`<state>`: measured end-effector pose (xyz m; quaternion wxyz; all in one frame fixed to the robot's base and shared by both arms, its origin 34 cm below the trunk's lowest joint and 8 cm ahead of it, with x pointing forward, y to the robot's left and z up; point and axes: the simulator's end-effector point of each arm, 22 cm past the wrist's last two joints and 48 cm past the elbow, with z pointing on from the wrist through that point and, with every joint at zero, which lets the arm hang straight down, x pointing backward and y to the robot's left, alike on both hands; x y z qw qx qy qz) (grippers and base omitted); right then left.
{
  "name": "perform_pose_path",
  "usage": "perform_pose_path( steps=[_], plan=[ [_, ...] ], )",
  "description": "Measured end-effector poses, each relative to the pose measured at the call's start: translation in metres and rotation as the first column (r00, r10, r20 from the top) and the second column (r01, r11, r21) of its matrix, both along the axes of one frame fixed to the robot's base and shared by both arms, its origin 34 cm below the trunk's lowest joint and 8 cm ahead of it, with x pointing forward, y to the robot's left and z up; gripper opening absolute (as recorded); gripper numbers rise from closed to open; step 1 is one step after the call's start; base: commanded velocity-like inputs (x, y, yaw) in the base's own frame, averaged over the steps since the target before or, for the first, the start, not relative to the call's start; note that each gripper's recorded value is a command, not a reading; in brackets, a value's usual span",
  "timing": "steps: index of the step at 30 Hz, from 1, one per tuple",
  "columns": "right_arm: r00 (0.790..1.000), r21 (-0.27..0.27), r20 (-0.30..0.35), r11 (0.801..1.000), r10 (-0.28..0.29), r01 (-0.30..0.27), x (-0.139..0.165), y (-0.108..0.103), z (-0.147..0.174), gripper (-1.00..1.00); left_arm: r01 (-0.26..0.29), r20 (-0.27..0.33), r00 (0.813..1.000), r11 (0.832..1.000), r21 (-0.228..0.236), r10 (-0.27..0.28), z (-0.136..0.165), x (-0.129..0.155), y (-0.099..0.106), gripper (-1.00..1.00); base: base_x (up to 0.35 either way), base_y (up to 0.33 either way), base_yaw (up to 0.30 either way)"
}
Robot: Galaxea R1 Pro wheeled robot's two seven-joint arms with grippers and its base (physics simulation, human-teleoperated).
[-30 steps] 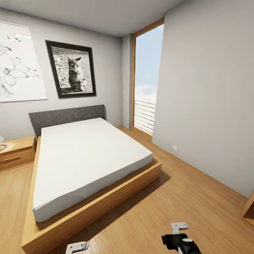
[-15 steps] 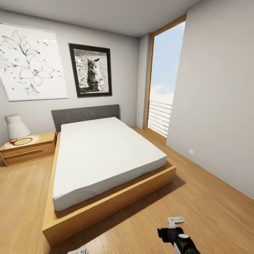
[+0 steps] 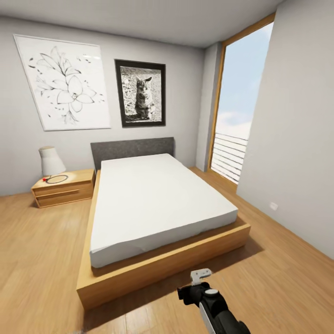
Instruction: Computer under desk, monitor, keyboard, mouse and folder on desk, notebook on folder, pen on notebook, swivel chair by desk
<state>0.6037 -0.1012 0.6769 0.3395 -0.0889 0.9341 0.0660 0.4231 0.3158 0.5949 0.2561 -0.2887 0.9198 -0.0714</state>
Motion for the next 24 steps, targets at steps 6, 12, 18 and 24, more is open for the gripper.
perform_pose_path(
  steps=[6,12,18,24],
  plan=[
    [1.0,0.005,0.006,1.0,0.014,-0.014,0.005,0.008,0.02,1.0,-0.059,0.064,0.996,0.998,0.025,0.058,0.026,0.002,0.021,1.0,0.0,0.0,0.248],
    [1.0,0.012,-0.006,1.0,0.024,-0.024,0.009,0.014,0.044,1.0,-0.182,0.184,0.963,0.979,-0.086,0.196,0.065,0.011,0.035,1.0,0.0,0.0,0.243],
    [0.999,0.081,0.009,0.995,0.051,-0.051,0.019,0.037,0.06,1.0,-0.286,0.17,0.934,0.943,-0.173,0.314,0.05,-0.002,0.046,1.0,0.0,0.0,0.269],
    [0.996,0.125,0.019,0.988,0.088,-0.09,0.016,0.06,0.06,1.0,-0.311,0.171,0.923,0.93,-0.196,0.344,0.039,-0.004,0.049,1.0,0.0,0.0,0.272]
  ],
)
